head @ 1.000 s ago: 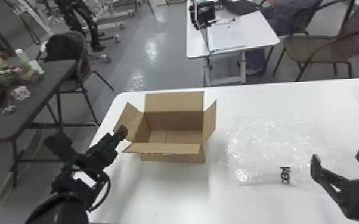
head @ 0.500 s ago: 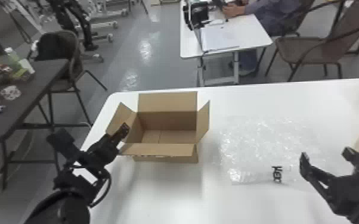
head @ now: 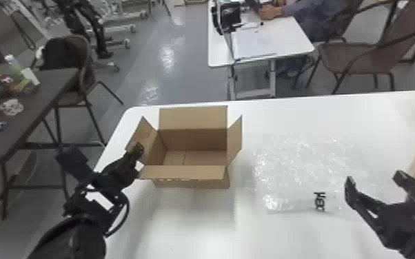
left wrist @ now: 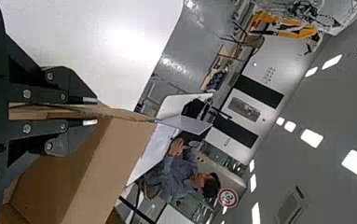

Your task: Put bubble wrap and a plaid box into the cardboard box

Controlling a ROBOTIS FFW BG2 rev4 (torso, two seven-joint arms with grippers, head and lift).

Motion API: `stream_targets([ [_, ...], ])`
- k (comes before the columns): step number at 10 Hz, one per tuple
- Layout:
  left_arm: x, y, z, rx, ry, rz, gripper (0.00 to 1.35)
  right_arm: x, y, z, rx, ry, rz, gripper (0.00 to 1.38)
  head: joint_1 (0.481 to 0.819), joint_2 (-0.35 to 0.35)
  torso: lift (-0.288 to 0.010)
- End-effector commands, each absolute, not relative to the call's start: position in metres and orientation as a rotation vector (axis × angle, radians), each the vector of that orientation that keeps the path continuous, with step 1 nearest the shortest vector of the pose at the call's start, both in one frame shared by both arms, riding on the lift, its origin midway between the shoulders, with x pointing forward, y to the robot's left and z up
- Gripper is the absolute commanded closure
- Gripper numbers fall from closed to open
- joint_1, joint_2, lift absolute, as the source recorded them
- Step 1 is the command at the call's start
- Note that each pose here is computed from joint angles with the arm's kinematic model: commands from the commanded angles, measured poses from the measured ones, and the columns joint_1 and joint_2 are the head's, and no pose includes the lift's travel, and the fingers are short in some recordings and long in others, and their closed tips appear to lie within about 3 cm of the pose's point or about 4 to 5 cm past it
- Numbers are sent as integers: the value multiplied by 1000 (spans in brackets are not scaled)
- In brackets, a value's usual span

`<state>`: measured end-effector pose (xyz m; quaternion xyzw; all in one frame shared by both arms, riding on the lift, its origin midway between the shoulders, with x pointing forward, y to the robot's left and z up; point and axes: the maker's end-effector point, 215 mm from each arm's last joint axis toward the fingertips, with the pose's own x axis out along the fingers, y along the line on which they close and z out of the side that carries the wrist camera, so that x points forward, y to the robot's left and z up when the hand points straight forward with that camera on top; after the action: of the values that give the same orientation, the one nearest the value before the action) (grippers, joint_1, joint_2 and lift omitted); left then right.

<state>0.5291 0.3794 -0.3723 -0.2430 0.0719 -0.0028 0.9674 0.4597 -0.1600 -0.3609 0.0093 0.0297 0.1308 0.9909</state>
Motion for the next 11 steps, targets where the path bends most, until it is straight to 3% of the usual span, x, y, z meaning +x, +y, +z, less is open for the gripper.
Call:
stream_targets([
  [1,531,377,-365,-486,122,-10,1220,460,-160,-362,20,61,264,325,695,242,-108],
  [5,536,369,-337,-490,57,-41,1220,460,-159,-362,21,61,268,326,695,239,-108],
  [8,536,365,-280,-329,-8,-64,1220,460,-159,-361,21,59,268,325,695,227,-108],
  [11,531,352,-240,-292,-66,-99,1220,460,-158,-361,21,58,268,325,695,223,-108],
])
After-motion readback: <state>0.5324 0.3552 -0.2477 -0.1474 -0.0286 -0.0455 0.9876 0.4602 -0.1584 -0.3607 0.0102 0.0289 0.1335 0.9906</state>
